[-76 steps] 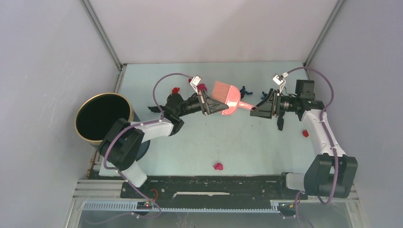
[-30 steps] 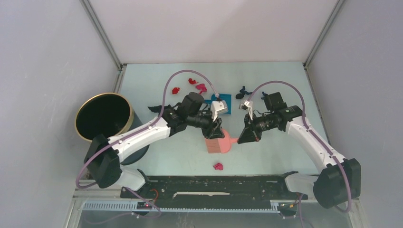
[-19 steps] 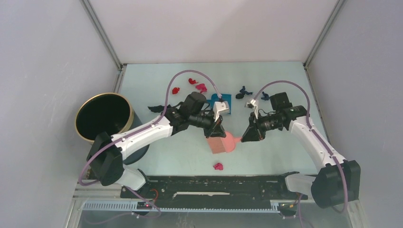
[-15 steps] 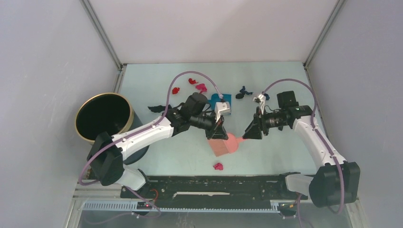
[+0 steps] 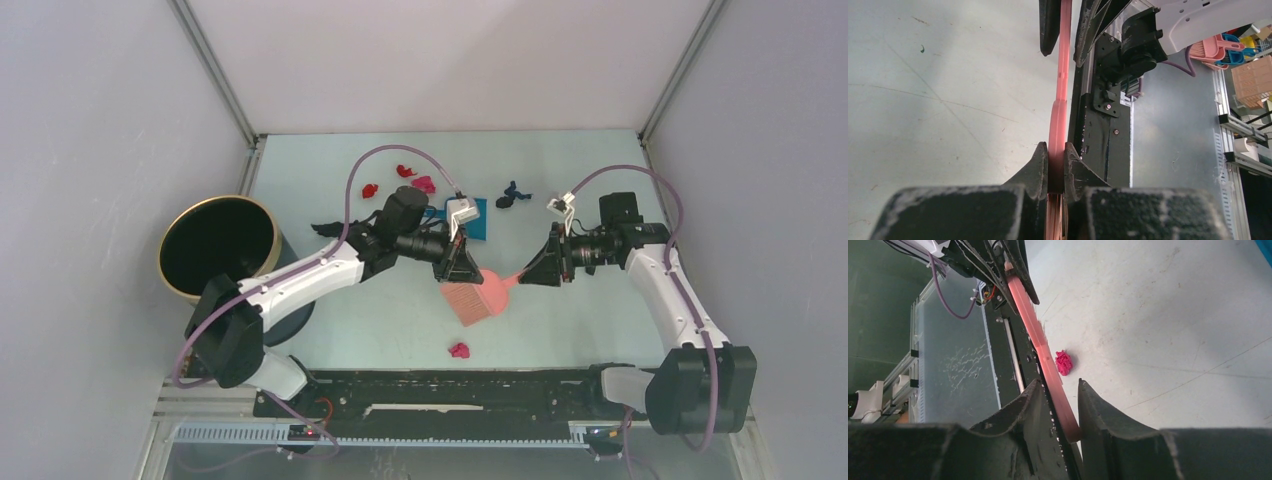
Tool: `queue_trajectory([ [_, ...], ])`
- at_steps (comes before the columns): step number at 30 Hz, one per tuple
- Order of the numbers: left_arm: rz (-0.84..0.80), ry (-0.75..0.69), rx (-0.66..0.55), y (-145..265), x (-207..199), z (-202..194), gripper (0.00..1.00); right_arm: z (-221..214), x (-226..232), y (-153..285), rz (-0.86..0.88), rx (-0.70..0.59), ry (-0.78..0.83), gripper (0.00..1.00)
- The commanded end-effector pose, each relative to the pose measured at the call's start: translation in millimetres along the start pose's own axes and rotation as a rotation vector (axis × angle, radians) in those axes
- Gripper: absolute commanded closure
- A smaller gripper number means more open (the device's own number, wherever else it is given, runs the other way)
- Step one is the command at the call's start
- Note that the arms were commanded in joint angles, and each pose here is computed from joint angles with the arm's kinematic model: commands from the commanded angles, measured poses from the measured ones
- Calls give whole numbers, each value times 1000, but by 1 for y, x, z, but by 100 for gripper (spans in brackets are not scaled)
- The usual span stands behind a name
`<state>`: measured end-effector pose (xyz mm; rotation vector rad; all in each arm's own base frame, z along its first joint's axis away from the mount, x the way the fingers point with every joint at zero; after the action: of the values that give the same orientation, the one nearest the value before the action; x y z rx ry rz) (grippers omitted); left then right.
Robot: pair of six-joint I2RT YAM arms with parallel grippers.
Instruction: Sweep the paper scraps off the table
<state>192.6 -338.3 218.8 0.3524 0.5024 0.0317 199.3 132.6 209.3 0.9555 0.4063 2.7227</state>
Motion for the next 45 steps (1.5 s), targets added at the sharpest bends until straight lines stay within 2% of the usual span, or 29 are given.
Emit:
queue_trajectory([
  [1, -14, -7, -36, -1, 0, 9, 100, 11, 15, 3, 46, -36, 53, 62],
  [5, -15, 1, -30, -3, 2, 8, 100, 12, 15, 3, 51, -39, 55, 71],
  [7, -15, 9, -22, -4, 3, 6, 100, 12, 16, 3, 53, -40, 57, 79],
  [9, -6, 18, -12, -6, 5, 4, 100, 13, 16, 3, 55, -43, 63, 97],
  [10, 20, 19, -3, -5, 9, 3, 93, 13, 14, 3, 43, -41, 64, 100],
  [12, 173, -6, -2, 1, 28, 7, 54, 18, 5, 6, -19, -46, 47, 100],
  [13, 298, -21, -22, 8, 44, 11, 39, 21, -1, 6, -52, -51, 32, 100],
  [15, 491, -44, -55, 26, 68, 16, 23, 28, -22, 17, -184, -77, -1, 100],
  [16, 582, -42, -72, 35, 82, 19, 20, 30, -31, 21, -259, -89, -5, 100],
  [18, 796, -23, -92, 55, 113, 22, 19, 33, -52, 34, -462, -113, -3, 100],
  [20, 955, -23, -80, 67, 136, 23, 19, 37, -62, 46, -595, -148, 10, 100],
  [24, 1034, -52, -17, 72, 163, 22, 23, 41, -75, 59, -738, -173, 8, 100],
  [28, 986, -225, 86, 54, 187, 41, 23, 38, -86, 63, -786, -157, -5, 100],
  [32, 967, -220, 155, 34, 219, 63, 22, 36, -86, 62, -783, -151, -11, 100],
  [37, 945, -140, 103, 28, 256, 76, 20, 38, -84, 66, -792, -166, -6, 100],
  [42, 849, 66, 34, 24, 284, 68, 20, 39, -83, 67, -793, -169, -1, 100],
  [45, 811, 123, 38, 19, 291, 56, 20, 38, -84, 67, -792, -167, -1, 100],
])
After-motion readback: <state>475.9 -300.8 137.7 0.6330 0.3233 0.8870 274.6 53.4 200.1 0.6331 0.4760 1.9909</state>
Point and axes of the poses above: each gripper's point midway between its finger pads, its own y axis back along the fingers, its own x axis along the line the jaws close on, z = x × y, the point moved 3 cm from there along y, back along the fingers, and after that the axes turned 1 degree about -y, right-handed, at the moved point
